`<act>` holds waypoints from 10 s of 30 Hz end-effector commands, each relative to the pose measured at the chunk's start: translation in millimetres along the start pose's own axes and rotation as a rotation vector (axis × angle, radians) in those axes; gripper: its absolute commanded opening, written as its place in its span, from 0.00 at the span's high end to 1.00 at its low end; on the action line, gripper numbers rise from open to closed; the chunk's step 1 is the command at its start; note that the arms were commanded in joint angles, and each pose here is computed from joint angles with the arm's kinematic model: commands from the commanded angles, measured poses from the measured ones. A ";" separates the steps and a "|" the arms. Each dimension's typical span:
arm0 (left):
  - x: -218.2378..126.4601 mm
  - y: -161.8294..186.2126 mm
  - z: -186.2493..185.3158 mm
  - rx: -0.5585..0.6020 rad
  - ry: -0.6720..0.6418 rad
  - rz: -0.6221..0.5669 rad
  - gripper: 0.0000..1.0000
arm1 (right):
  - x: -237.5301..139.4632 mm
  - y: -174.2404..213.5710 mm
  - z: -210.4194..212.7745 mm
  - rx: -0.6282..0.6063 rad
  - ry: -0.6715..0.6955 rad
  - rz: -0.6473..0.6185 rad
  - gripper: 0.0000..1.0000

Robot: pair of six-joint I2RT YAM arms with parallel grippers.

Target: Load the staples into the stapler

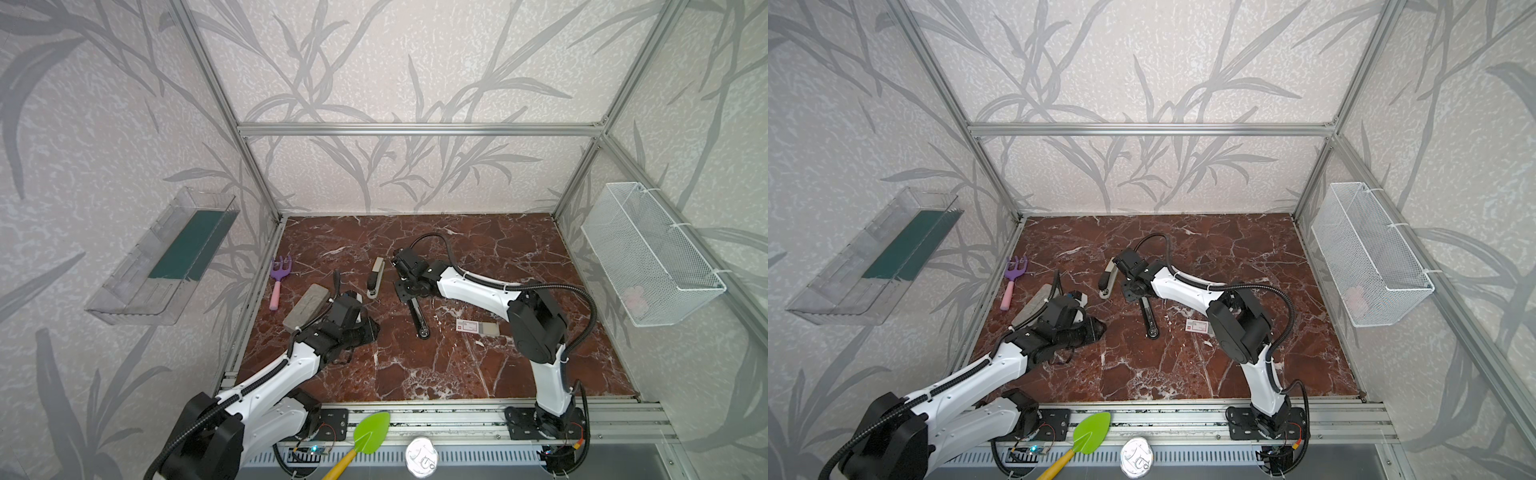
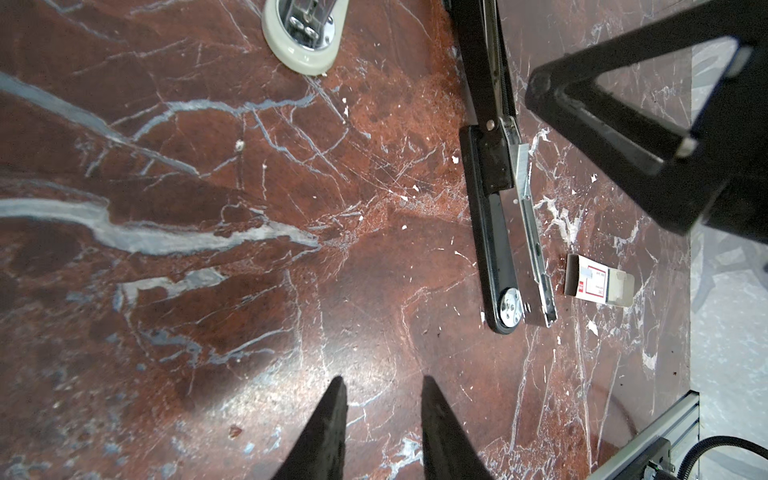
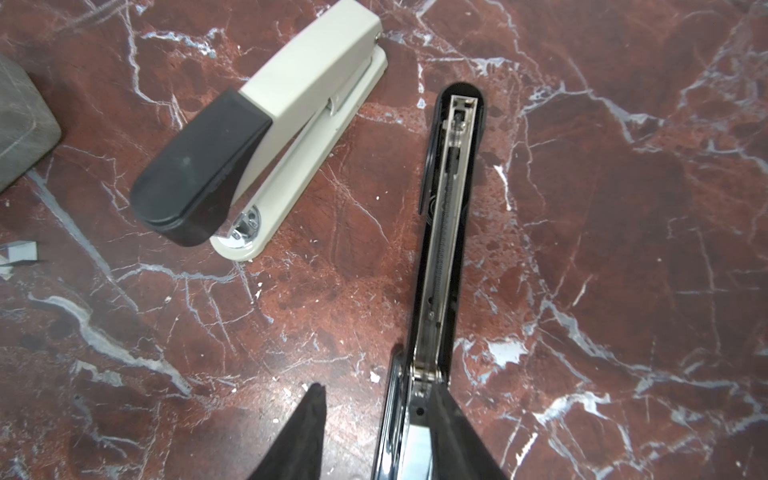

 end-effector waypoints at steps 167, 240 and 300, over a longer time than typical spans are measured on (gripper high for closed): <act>9.8 -91.9 -24.1 -0.132 0.400 -0.177 0.74 | -20.9 48.0 71.3 -0.357 -0.392 -0.555 0.72; -48.4 -49.7 -60.5 0.522 0.276 -0.446 0.78 | -33.5 156.4 12.1 -0.449 -0.368 -0.412 0.97; -4.1 94.1 -149.4 0.838 0.363 -0.006 0.65 | -23.3 138.5 5.8 -0.330 -0.321 -0.521 1.00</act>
Point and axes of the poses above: each gripper's point midway between its finger pads, its own x axis out along the fingers, its own z axis along the line the jaws close on, y = z × x, the point moved 5 cm from there along -x, back along the fingers, and after that the axes turned 10 degrees about -x, right-handed, at the moved point
